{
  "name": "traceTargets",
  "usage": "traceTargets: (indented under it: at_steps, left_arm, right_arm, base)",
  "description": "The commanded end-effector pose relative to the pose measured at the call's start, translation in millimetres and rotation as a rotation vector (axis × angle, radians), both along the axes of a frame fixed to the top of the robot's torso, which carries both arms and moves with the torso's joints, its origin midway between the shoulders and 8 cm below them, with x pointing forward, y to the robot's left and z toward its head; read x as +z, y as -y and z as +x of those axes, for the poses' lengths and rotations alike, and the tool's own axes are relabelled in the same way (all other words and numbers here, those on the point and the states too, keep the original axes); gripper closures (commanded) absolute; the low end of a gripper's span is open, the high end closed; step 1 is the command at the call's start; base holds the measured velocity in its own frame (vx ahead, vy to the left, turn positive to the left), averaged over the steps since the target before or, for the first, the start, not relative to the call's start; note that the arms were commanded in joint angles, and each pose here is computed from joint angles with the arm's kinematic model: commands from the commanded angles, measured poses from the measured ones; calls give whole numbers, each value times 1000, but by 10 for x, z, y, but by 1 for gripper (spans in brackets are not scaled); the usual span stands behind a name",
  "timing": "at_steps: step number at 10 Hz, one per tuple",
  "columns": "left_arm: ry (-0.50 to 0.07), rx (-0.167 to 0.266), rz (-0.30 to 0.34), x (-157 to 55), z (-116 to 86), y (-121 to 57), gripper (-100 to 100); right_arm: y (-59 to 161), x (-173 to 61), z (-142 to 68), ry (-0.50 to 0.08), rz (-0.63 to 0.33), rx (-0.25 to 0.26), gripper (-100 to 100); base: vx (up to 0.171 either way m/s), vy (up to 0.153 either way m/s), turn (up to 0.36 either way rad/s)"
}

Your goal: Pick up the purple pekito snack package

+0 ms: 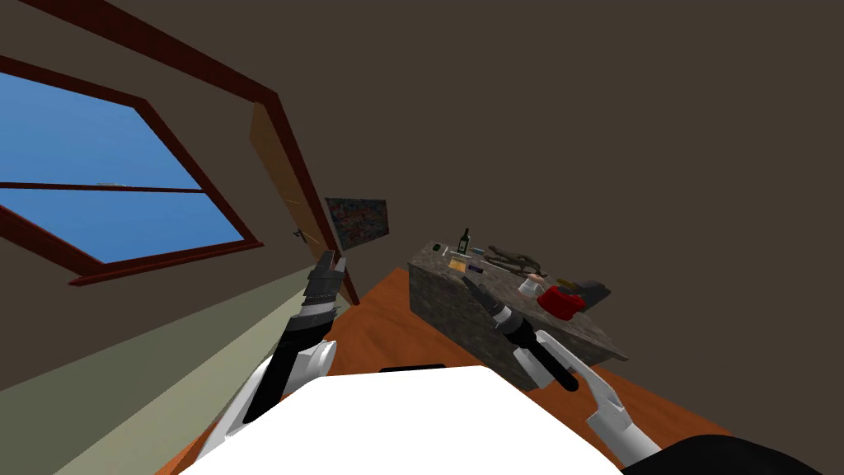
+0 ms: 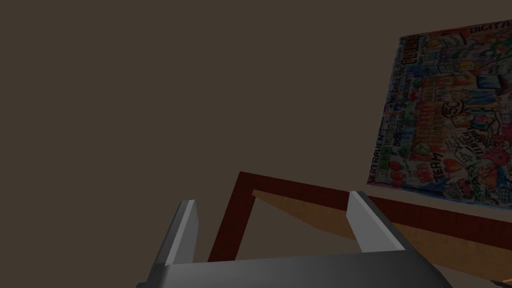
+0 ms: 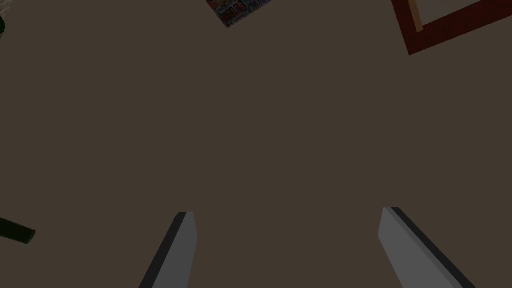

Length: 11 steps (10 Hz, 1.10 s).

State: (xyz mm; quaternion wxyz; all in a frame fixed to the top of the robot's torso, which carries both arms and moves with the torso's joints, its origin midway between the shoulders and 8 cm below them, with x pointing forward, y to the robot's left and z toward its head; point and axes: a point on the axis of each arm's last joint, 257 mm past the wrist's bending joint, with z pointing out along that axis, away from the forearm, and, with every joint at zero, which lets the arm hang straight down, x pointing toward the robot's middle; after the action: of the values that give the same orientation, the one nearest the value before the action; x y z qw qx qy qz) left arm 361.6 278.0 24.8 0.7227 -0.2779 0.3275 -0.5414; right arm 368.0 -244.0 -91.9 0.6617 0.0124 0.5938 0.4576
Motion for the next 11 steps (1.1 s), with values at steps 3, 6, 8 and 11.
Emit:
traceTargets:
  at_steps: [3,6,8,11]
  left_arm:
    - [0,0,0,0,0,0,0]
    - [0,0,0,0,0,0,0]
    - [0,0,0,0,0,0,0]
    - [0,0,0,0,0,0,0]
  right_arm:
    - [57,-267,-21,-56,-121,37,-100]
    - [127,-466,-42,-99,-217,67,-100]
    - [213,-661,-69,-140,-288,84,-100]
    - [339,-858,-114,-186,-382,109,-100]
  base:
    - [-23,32,94]
    - [-9,21,82]
    - [-8,22,118]
    - [4,15,78]
